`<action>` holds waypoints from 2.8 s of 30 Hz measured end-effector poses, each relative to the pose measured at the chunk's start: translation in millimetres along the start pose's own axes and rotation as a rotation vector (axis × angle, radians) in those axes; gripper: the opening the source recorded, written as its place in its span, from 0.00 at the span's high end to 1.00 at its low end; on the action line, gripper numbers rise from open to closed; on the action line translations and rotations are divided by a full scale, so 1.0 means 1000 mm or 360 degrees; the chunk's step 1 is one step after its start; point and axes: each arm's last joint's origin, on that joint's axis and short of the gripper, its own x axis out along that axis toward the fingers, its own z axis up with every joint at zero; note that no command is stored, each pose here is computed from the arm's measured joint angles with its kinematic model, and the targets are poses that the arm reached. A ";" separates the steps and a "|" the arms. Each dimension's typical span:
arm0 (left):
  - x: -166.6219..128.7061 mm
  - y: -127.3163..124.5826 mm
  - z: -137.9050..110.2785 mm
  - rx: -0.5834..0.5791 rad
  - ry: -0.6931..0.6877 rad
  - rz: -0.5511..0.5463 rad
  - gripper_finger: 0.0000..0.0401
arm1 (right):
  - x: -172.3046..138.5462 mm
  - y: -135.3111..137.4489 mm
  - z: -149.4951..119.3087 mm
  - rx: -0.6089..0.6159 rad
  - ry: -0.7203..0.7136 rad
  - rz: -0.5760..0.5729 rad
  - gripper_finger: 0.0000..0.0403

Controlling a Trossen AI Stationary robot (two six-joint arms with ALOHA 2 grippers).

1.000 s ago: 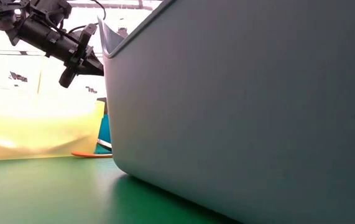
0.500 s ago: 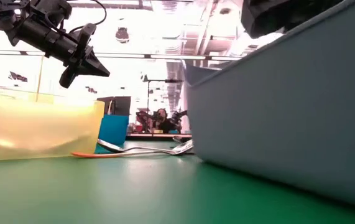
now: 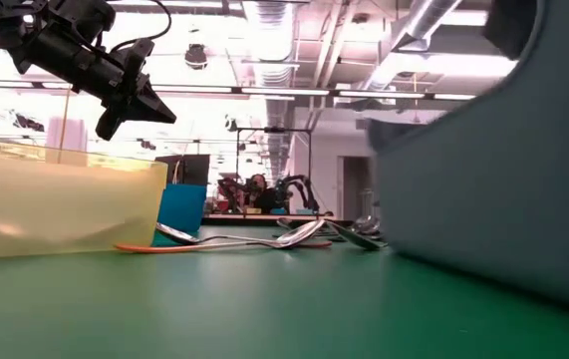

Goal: Sort silverware by color (type)
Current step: Put the blue spoon into the blue bin

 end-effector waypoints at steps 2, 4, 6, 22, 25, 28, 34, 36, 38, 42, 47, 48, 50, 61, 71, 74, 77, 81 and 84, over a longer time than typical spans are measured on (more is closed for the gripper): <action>0.000 0.000 0.000 0.0000 0.0000 0.0000 1.00 | 0.002 0.004 -0.007 0.0020 0.0051 -0.0003 1.00; 0.000 0.000 0.000 0.0000 0.0000 0.0000 1.00 | 0.005 0.009 -0.015 0.0041 0.0102 -0.0002 1.00; 0.000 0.000 0.000 0.0000 0.0000 0.0000 1.00 | 0.007 0.014 -0.025 0.0050 0.0157 -0.0006 1.00; 0.000 0.000 0.000 0.0001 -0.0015 0.0028 1.00 | 0.028 0.044 -0.106 0.0357 0.0578 -0.0199 1.00; 0.000 0.001 0.001 0.0002 -0.0030 0.0054 1.00 | 0.028 0.042 -0.116 0.0483 0.0672 -0.0304 1.00; 0.000 0.002 0.001 0.0002 -0.0048 0.0085 1.00 | 0.027 0.038 -0.122 0.0581 0.0700 -0.0404 1.00; 0.000 0.003 0.002 0.0003 -0.0087 0.0152 1.00 | 0.023 0.028 -0.124 0.0679 0.0674 -0.0529 1.00; 0.000 0.002 0.002 0.0003 -0.0095 0.0148 1.00 | 0.018 0.026 -0.123 0.0735 0.0524 -0.0525 1.00; 0.000 0.002 0.003 0.0003 -0.0099 0.0138 1.00 | 0.009 0.023 -0.120 0.0770 0.0383 -0.0502 1.00; 0.000 0.001 0.004 0.0005 -0.0127 0.0114 1.00 | -0.027 0.013 -0.111 0.0768 -0.0003 -0.0337 0.99; 0.000 0.001 0.005 0.0046 -0.0130 0.0107 1.00 | -0.095 -0.016 -0.094 0.0747 -0.0735 -0.0103 0.97; 0.000 0.001 0.005 0.0050 -0.0126 0.0102 1.00 | -0.109 -0.025 -0.090 0.0766 -0.0871 -0.0088 0.97; 0.000 0.000 0.004 0.0058 -0.0112 0.0075 1.00 | -0.130 -0.046 -0.080 0.0809 -0.1073 -0.0108 0.96; 0.000 -0.003 0.003 0.0049 -0.0023 -0.0096 0.93 | -0.152 -0.131 0.014 0.0405 -0.0951 -0.0439 0.70; -0.001 -0.007 0.003 0.0039 0.0025 -0.0261 0.75 | -0.118 -0.191 0.051 0.0277 -0.0848 -0.0519 0.41; -0.001 -0.007 0.003 0.0034 0.0027 -0.0266 0.73 | -0.096 -0.206 0.051 0.0319 -0.0876 -0.0498 0.40; -0.001 -0.007 0.003 0.0029 0.0028 -0.0265 0.73 | -0.068 -0.218 0.054 0.0355 -0.0836 -0.0456 0.40; -0.001 -0.007 0.003 0.0026 0.0027 -0.0263 0.73 | -0.037 -0.230 0.058 0.0356 -0.0819 -0.0455 0.40; -0.001 -0.006 0.003 0.0024 0.0020 -0.0249 0.73 | -0.019 -0.240 0.060 0.0382 -0.0866 -0.0452 0.40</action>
